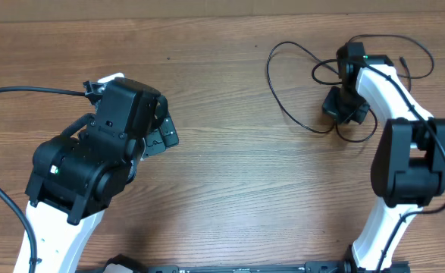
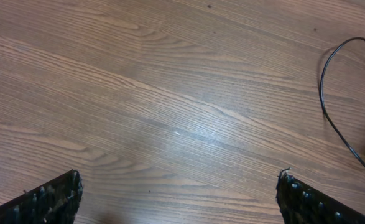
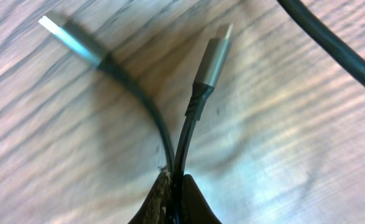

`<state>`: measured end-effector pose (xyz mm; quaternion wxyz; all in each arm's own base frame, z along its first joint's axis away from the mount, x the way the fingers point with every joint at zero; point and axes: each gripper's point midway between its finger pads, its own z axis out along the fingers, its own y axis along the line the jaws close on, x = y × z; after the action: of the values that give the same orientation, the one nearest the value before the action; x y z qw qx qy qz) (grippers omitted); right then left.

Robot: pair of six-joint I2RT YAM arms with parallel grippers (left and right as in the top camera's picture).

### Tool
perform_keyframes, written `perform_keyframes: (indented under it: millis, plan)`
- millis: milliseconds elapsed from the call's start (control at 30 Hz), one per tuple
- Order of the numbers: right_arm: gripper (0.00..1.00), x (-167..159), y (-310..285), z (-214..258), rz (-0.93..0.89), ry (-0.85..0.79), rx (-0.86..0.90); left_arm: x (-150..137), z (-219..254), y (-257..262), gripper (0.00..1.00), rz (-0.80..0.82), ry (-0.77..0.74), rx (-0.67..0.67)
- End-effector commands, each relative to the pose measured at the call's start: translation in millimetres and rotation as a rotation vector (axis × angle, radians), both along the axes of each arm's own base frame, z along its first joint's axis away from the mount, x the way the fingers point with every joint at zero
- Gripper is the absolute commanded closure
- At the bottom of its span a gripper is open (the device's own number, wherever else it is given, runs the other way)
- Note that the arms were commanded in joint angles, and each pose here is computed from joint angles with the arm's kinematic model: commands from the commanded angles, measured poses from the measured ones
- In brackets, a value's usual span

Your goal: Untangle cables

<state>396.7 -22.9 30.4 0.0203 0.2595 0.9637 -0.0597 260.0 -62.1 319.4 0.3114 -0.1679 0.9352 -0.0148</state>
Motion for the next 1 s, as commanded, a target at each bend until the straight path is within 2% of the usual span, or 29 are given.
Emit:
perform_keyframes:
  millis: [0, 167, 333, 533, 633, 733, 800, 900, 933, 967]
  plan:
    - [0.96, -1, 13, 30, 0.104, -0.043, -0.009, 1, 2, 4, 0.00, 0.025, -0.011, 0.006]
    - [0.96, -2, 26, 33, 0.159, -0.042, 0.002, 1, 2, 4, 0.00, 0.025, -0.011, 0.006]
    - [0.96, -2, 74, 41, 0.307, -0.072, 0.221, 1, 2, 4, 0.00, 0.025, -0.011, 0.006]
    - [0.96, 20, 129, 93, 0.600, -0.304, 0.445, 1, 2, 4, 0.00, 0.025, -0.011, 0.006]
    - [0.96, 37, 142, 111, 0.643, -0.417, 0.493, 1, 2, 4, 0.00, 0.025, -0.011, 0.006]
    - [0.96, 41, 175, 132, 0.702, -0.513, 0.685, 1, 2, 4, 0.00, 0.025, -0.011, 0.006]
    - [0.96, 47, 176, 132, 0.711, -0.532, 0.669, 1, 2, 4, 0.00, 0.025, -0.011, 0.006]
    - [0.92, 59, 158, 118, 0.647, -0.520, 0.534, 1, 2, 4, 0.00, 0.025, -0.011, 0.006]
    - [0.85, 66, 140, 106, 0.548, -0.491, 0.432, 1, 2, 4, 0.00, 0.025, -0.011, 0.006]
    - [0.69, 68, 130, 101, 0.501, -0.476, 0.382, 1, 2, 4, 0.00, 0.025, -0.011, 0.006]
